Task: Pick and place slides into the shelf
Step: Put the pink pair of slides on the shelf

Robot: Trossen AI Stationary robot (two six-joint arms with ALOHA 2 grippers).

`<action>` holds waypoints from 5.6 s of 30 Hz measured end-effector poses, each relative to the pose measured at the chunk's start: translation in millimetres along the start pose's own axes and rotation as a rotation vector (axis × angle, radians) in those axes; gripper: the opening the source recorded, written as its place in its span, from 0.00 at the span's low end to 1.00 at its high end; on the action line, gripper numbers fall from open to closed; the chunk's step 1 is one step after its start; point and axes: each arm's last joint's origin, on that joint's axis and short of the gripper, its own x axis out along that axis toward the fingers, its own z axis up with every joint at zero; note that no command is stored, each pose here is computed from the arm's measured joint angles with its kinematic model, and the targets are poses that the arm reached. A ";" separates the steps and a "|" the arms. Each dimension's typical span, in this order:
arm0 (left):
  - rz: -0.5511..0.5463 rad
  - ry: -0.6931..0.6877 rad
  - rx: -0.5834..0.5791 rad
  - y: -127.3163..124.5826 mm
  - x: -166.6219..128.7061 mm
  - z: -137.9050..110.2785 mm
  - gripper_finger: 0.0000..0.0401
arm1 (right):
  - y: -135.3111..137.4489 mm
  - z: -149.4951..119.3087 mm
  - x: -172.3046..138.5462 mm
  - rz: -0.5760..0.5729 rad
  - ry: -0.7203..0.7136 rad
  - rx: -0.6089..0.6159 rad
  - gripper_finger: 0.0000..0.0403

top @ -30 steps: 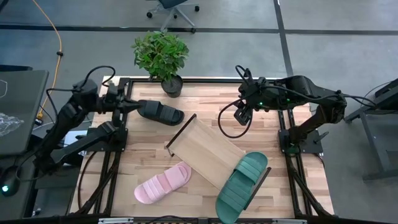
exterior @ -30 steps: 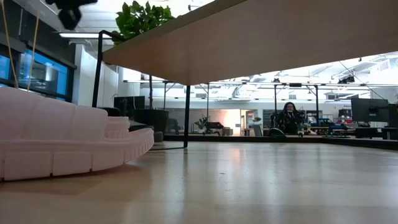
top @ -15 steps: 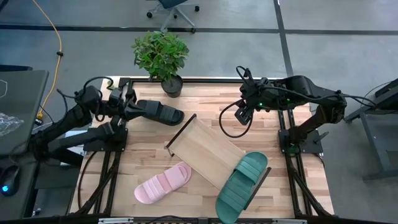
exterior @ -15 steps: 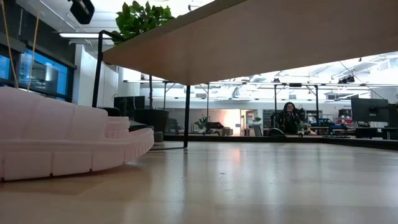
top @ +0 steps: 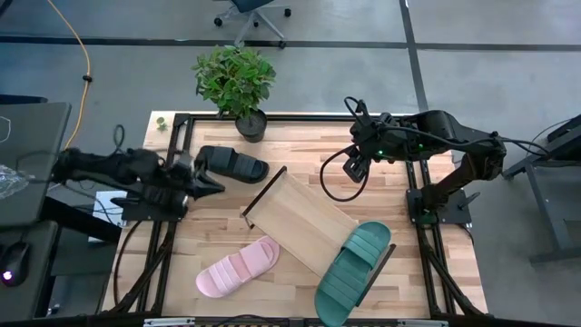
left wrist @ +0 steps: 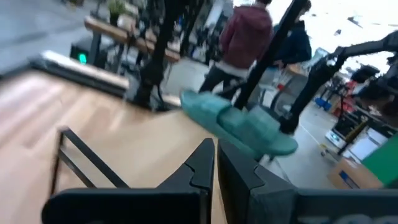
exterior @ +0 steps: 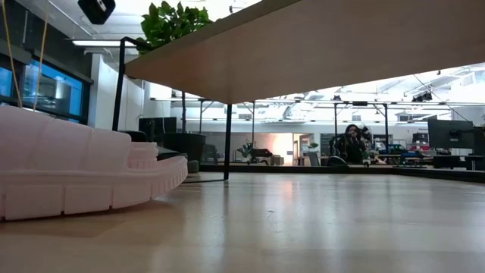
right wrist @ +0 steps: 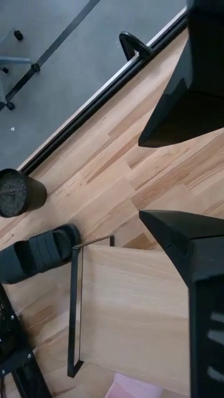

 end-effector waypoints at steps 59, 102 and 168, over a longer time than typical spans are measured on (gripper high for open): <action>0.363 0.717 -0.540 -149.8 44.3 -75.0 0.02 | 4.2 -3.6 -0.5 0.167 0.084 -0.275 0.42; 0.550 0.811 -0.785 -166.5 78.5 -133.4 0.32 | 10.0 0.7 -1.3 0.290 0.050 -0.355 0.42; 0.757 0.510 -0.594 -143.1 109.4 -168.5 0.43 | 10.7 0.3 -1.5 0.314 0.062 -0.334 0.42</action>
